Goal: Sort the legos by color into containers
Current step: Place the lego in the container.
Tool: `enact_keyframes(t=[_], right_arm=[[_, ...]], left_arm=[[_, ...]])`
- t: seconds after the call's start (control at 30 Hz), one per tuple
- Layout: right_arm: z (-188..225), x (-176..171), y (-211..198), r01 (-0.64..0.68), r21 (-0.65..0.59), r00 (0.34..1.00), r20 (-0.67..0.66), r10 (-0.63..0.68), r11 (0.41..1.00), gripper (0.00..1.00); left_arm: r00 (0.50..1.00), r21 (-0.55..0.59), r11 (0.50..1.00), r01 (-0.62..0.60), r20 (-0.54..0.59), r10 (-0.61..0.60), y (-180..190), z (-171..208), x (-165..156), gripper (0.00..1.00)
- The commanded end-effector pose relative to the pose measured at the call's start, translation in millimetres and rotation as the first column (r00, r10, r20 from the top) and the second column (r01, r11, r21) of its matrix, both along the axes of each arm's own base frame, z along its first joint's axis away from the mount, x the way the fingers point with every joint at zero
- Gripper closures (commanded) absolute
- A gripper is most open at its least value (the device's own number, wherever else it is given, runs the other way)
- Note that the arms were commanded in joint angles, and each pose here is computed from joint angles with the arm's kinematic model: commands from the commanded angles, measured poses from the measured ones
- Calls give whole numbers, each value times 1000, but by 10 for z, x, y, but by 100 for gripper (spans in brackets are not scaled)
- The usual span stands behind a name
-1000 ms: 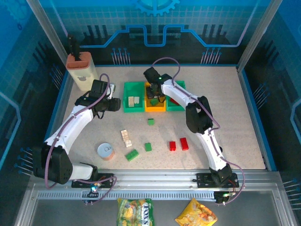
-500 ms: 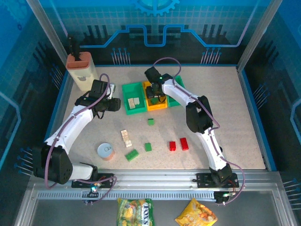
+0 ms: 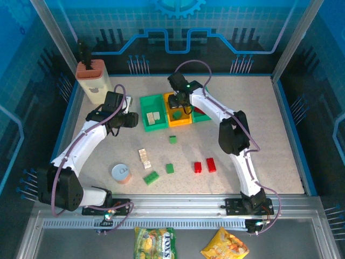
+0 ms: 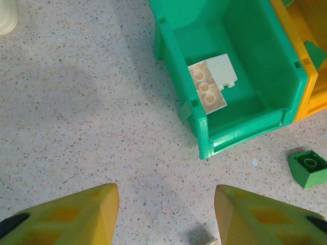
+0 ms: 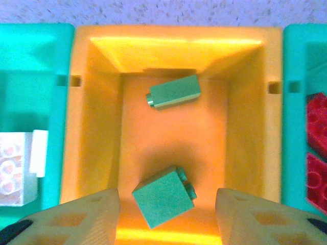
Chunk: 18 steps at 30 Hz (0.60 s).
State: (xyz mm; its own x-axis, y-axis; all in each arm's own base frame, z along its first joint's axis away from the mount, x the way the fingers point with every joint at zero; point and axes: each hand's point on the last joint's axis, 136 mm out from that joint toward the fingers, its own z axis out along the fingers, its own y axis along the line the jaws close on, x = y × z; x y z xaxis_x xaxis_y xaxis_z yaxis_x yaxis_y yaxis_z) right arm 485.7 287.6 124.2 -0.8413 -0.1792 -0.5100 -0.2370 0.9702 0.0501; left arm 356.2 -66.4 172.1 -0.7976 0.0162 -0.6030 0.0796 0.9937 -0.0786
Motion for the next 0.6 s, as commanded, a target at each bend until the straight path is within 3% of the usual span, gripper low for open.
enact_keyframes(t=[0.0,0.17,0.57], right_arm=[[210,-146,-66,-52,-22,999,13,53,998,47],[226,-238,-258,-56,-71,998,16,57,996,47],[-279,-115,-708,81,-106,993,-74,-89,991,52]], left_arm=[[1000,2,1000,20,7,-20,16,72,-14,47],[1000,0,1000,23,4,-23,9,68,-11,47],[1000,2,1000,22,8,-22,18,79,-27,47]])
